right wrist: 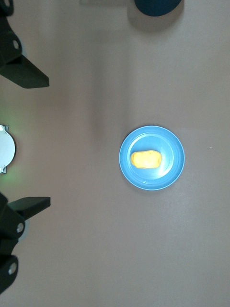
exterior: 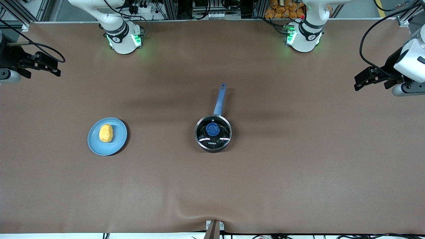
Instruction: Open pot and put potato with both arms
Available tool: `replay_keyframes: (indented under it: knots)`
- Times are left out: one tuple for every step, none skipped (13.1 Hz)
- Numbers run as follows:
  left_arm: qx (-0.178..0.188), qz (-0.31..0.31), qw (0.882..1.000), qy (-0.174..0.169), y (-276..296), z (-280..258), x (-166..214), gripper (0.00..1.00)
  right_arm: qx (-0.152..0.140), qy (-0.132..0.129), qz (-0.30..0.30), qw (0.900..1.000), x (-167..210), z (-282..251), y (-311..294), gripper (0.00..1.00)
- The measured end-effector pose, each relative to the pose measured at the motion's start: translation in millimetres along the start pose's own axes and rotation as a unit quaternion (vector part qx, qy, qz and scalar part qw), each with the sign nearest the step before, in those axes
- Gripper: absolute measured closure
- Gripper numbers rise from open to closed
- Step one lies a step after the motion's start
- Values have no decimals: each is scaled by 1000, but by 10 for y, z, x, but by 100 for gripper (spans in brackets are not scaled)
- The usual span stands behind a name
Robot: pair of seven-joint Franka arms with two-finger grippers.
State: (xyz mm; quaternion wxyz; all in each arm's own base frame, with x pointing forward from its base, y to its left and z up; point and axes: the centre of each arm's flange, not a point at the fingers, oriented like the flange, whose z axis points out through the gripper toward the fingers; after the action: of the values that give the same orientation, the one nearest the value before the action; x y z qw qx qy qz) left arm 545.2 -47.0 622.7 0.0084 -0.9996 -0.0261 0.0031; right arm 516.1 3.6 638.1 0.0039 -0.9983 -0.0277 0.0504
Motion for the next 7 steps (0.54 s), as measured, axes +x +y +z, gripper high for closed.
replay_keyframes:
  knots:
    - [0, 0, 1000, 1, -2, -9, 0, 0, 0, 0, 0, 1000, 0, 0, 0, 0]
    - [0, 0, 1000, 0, -2, -9, -1, 0, 0, 0, 0, 1000, 0, 0, 0, 0]
    - [0, 0, 1000, -1, -2, -8, -3, 0, 0, 0, 0, 1000, 0, 0, 0, 0]
    - [0, 0, 1000, -2, -2, -6, -5, 0, 0, 0, 0, 1000, 0, 0, 0, 0]
    - [0, 0, 1000, -2, -3, -5, -7, 0, 0, 0, 0, 1000, 0, 0, 0, 0]
    - [0, 0, 1000, -3, -3, -3, -8, 0, 0, 0, 0, 1000, 0, 0, 2, 0]
    - [1, 0, 1000, -5, -4, 0, -13, 0, 0, 0, 1, 1000, 0, 0, 6, 0]
